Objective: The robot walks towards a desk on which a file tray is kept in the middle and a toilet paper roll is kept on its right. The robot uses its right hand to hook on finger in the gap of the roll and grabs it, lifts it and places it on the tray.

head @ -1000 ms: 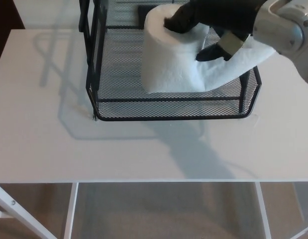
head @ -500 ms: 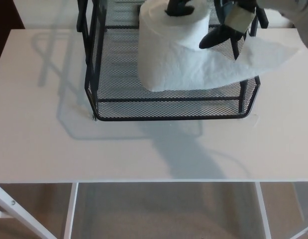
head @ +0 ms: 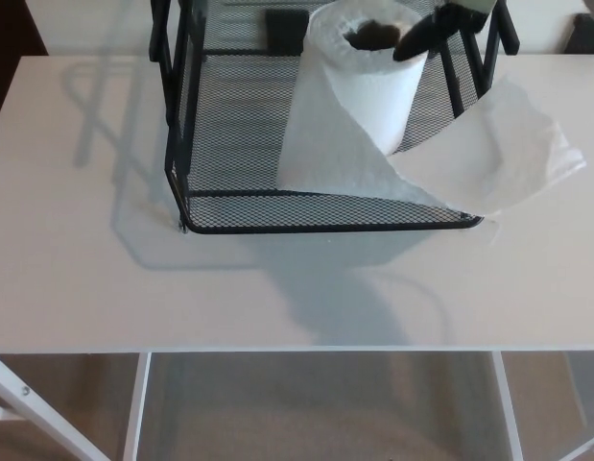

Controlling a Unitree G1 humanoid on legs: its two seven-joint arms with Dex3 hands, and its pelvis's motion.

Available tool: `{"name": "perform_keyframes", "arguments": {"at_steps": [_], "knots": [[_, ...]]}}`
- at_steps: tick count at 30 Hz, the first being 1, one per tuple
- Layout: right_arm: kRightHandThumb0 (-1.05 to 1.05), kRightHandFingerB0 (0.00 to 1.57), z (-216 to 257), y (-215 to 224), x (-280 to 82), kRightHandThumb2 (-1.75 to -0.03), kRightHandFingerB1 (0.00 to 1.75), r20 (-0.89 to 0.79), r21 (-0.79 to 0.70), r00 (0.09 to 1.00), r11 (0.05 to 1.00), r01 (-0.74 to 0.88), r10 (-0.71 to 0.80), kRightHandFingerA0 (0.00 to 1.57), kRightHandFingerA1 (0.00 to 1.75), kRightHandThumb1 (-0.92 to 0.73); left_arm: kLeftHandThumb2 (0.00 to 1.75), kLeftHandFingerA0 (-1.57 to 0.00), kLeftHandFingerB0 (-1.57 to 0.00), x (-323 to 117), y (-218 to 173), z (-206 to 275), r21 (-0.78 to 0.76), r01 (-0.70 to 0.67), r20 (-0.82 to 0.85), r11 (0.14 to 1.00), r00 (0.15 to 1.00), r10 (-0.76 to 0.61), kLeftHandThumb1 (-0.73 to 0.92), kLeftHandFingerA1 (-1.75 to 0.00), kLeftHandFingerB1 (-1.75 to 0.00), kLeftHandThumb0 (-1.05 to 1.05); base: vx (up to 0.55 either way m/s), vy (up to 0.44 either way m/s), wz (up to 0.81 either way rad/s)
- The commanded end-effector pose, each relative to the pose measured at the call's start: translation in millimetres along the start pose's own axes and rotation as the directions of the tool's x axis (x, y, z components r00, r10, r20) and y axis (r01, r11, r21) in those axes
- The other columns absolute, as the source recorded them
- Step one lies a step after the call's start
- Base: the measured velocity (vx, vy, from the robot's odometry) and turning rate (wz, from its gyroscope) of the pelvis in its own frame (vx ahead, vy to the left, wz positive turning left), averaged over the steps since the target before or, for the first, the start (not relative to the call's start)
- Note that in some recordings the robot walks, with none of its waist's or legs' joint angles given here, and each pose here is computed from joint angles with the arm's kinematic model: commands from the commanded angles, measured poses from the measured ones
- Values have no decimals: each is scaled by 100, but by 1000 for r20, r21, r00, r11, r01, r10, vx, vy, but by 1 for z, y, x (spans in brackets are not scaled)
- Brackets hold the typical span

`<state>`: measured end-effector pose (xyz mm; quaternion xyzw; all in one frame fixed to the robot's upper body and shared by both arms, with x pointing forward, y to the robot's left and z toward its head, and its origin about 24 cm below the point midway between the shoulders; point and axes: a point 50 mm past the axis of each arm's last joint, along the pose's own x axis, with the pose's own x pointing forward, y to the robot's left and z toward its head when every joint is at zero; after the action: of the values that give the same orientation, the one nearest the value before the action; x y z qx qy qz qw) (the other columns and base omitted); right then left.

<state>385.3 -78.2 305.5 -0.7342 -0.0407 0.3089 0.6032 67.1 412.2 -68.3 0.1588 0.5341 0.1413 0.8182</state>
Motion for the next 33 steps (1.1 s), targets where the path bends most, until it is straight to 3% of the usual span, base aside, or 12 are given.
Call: {"name": "perform_keyframes", "arguments": {"at_steps": [1,3,4,5,7,17,18,25,26,28,32,33], "knots": [[-96,25,-14,-78,-88,-96,43,-91,113,983,983,-147,158,91,93,-60,68,-34,-30,-4,9,-4,34,-26,-4,999,1000,26,92,-86,-75,-98,0,0,0],[-87,31,-20,-81,-96,-61,30,-102,118,986,986,-120,132,90,92,-68,68,-35,-28,-4,9,-4,40,-24,-3,999,1000,24,92,-90,-76,-99,0,0,0],[-88,29,-25,-83,-103,-60,29,-106,128,986,985,-115,129,92,94,-69,123,-43,-24,-4,8,-4,32,-27,-10,999,1000,27,68,-82,-68,-94,0,0,0],[-83,31,-39,-86,-116,-60,30,-101,233,988,968,-94,121,97,103,-65,67,-33,-31,-4,8,-6,18,-26,-16,1000,1000,26,92,-88,-77,-100,0,0,0],[-88,26,-68,-86,-149,-91,42,-123,369,990,929,-19,69,101,102,-57,104,-34,-29,-6,9,-10,24,-14,-9,1000,1000,14,67,-79,-72,-100,0,0,0],[-70,32,-158,-24,-271,-62,31,-224,586,948,746,316,-226,99,102,-72,67,-33,-31,-8,12,-15,18,-23,-23,1000,999,23,92,-88,-76,-101,0,0,0],[-84,25,-165,-15,-282,-97,44,-268,575,932,735,359,-245,98,102,-62,67,-32,-32,-8,12,-16,26,-25,-26,999,999,26,92,-89,-77,-101,0,0,0],[-74,32,-227,105,-391,-62,31,-666,498,627,385,777,-405,86,72,-70,72,-34,-32,-8,12,-13,77,-31,-25,997,999,33,92,-87,-75,-101,0,0,0],[-73,35,-232,121,-401,-62,31,-732,481,568,306,822,-377,96,64,-68,124,-40,-28,-7,13,-11,54,-30,-25,998,999,31,69,-80,-70,-95,0,0,0],[-74,33,-237,145,-410,-63,32,-784,423,500,272,864,-367,101,66,-71,68,-31,-31,-7,13,-10,47,-27,-22,999,999,28,92,-86,-75,-100,0,0,0],[-72,37,-242,208,-413,-62,32,-904,251,281,130,959,-324,91,61,-71,67,-32,-31,-7,14,-6,38,-31,-12,999,999,32,92,-88,-77,-100,0,0,0],[-69,39,-240,230,-412,-62,33,-925,219,231,74,973,-302,92,57,-69,124,-41,-26,-7,14,-5,38,-33,-8,999,999,34,69,-80,-69,-94,0,0,0]]}}
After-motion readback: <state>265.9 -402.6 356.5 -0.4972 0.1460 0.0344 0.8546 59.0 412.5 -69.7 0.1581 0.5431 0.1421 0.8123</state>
